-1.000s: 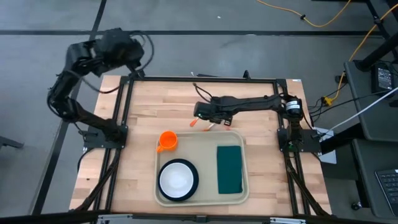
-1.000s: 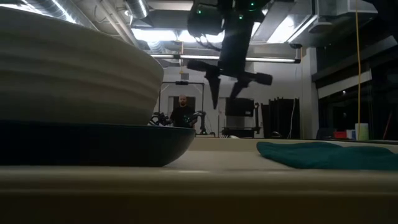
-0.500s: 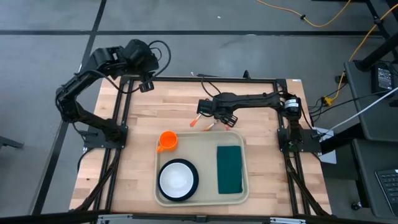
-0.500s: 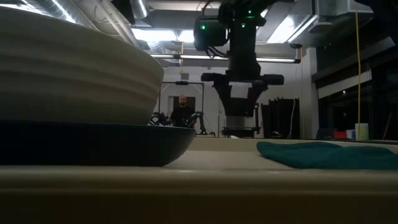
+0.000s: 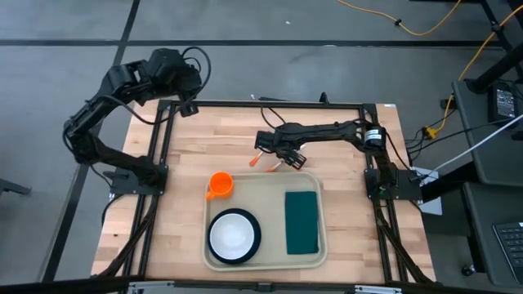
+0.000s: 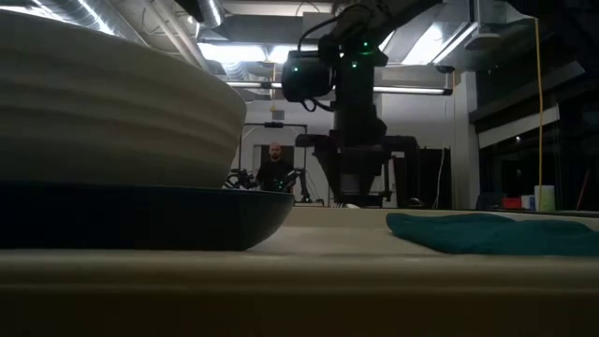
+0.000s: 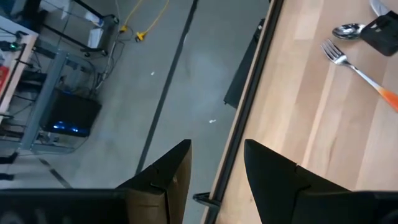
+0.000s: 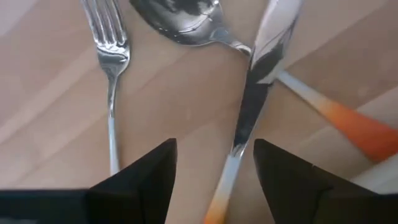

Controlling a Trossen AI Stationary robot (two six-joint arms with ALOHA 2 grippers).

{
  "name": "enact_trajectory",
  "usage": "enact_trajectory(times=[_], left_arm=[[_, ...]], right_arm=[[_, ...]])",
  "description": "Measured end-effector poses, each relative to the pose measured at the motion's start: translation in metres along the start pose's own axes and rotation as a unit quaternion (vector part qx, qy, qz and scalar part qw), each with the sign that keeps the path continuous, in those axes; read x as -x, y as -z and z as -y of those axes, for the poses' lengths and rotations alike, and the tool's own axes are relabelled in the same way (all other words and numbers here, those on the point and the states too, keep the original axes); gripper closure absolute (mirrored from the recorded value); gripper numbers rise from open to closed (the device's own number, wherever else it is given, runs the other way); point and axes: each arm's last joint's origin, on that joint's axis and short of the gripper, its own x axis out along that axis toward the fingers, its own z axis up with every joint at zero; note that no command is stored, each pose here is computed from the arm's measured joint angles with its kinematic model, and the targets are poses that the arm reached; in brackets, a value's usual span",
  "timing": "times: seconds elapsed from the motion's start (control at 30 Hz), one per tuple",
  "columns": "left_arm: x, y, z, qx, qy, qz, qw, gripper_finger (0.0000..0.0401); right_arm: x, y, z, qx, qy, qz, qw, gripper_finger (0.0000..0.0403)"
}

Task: Set up tray
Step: Put the orange knife on the green napkin

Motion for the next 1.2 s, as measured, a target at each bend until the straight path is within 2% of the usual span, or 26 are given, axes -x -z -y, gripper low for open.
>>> enact_trajectory(times=[0.23,0.6,1.2], left_arm=[[0.004,0.002,-0.001,0.002,0.0,0.006,1.0,0.0258],[0.004,0.001,0.0,0.002,0.01,0.011,1.0,0.0258],[0.005,0.001,0.001,0.005,0.033,0.023,0.999,0.0258]], right_arm=[[-0.001,-0.001,0.003,-0.009,0.016,0.007,1.0,0.0186],[-0.014,0.004,0.004,-0.01,0.049,-0.021,0.999,0.0186],[-0.024,-0.007,-0.002,-0.023,0.059,-0.023,0.998,0.0186]])
